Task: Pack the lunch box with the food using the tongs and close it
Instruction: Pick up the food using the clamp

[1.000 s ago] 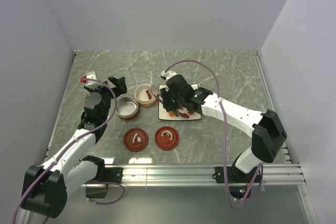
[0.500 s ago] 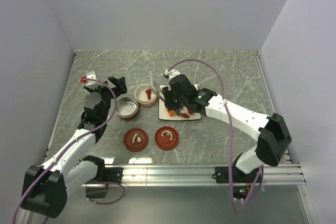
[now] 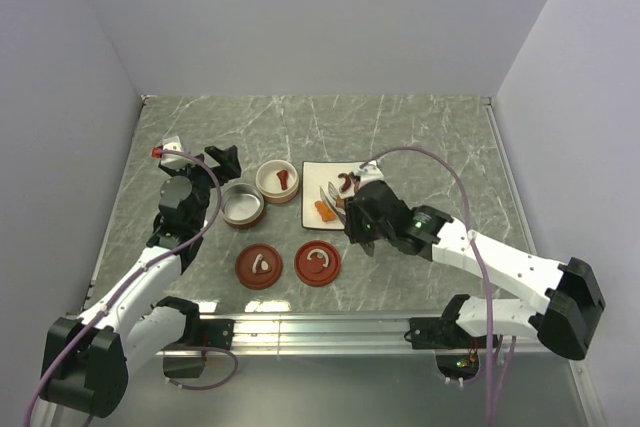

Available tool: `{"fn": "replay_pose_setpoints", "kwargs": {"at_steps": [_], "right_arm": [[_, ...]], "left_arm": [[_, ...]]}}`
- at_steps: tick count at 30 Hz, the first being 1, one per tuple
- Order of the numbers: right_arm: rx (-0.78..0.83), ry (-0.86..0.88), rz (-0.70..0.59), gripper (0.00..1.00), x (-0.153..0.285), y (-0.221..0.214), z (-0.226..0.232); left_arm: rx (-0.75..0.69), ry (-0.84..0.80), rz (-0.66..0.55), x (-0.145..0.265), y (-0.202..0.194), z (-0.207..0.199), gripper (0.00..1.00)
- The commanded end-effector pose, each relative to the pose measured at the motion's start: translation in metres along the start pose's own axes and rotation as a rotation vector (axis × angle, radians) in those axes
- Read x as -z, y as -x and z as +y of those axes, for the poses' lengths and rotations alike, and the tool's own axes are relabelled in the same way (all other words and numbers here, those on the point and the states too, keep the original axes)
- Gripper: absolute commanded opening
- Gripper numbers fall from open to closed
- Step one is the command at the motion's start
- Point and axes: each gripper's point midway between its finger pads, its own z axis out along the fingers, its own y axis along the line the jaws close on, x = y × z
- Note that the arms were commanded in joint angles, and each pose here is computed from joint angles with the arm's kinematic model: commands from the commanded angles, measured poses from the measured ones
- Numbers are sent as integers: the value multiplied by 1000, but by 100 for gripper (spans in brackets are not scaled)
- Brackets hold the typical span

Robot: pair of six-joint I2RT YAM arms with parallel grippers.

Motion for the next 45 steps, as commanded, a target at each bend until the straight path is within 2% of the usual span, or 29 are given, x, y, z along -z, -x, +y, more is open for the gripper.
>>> {"fn": "replay_pose_setpoints", "kwargs": {"at_steps": [1,9,12,34,38,42,45], "right_arm": [[-81,5,-45,42,13,-3,0],[-91,51,-57,43,23,-11,4],[-89,59,-60,48,23,-12,5],[-61,36,55,49,-3,-41,7],[-56,18,58,45,-5,-41,5],[-50,3,31,32,-2,-29,6],[-34,1,3,28,2,-16,8]], "left_arm": [[22,-42,-58,1,19,-10,99],[24,-45,-54,0,19,-11,100],[24,-44,-55,1,19,-10,99],[23,-45,-56,1,19,-11,99],[26,-47,-58,2,20,-11,99],[26,-44,-60,2,20,-10,100],[27,-43,-59,2,19,-10,99]]}}
